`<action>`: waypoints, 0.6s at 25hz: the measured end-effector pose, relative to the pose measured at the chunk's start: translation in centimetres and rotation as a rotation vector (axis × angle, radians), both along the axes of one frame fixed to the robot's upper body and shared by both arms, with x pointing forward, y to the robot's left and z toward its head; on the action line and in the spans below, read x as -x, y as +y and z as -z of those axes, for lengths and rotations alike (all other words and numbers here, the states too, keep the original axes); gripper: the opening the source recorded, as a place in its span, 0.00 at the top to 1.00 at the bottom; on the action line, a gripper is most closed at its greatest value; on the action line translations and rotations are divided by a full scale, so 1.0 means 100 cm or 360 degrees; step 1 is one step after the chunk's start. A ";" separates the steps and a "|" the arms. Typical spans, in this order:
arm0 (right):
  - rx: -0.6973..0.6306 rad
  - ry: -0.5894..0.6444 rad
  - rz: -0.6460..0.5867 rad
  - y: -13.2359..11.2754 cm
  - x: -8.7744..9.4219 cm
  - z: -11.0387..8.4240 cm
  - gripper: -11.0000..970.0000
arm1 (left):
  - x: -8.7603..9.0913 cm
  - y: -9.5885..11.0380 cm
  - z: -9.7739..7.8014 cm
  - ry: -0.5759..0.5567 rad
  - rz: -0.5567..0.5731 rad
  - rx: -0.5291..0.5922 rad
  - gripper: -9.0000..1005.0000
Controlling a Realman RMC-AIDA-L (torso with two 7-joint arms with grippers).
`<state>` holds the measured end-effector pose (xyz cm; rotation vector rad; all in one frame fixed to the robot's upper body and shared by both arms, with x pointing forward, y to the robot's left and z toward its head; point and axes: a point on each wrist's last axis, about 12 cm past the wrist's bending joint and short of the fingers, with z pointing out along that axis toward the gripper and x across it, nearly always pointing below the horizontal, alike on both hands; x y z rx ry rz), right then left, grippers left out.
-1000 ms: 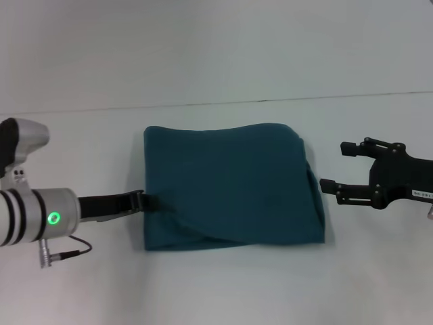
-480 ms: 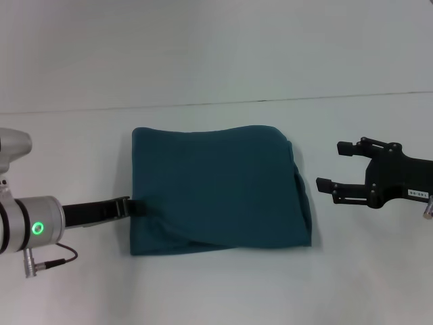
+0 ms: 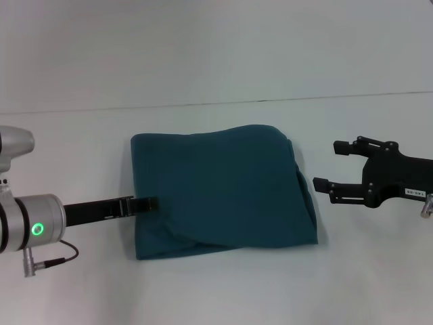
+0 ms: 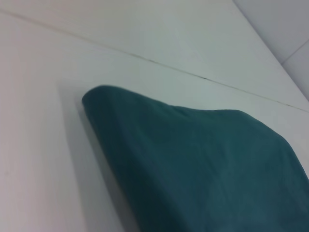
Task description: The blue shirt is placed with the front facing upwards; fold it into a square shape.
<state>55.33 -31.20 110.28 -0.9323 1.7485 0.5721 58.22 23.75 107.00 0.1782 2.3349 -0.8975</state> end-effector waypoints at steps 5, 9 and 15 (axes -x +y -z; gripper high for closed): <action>-0.0009 -0.0005 -0.0013 0.003 -0.003 -0.003 0.05 | -0.007 0.011 -0.011 -0.0180 0.0002 -0.0060 0.56; -0.0019 -0.0013 -0.0044 0.007 -0.007 -0.007 0.05 | -0.010 0.022 -0.028 -0.0438 0.0027 -0.0078 0.42; -0.0050 0.0006 -0.0144 0.020 -0.012 -0.014 0.05 | -0.007 0.022 -0.051 -0.0815 0.0289 -0.0126 0.13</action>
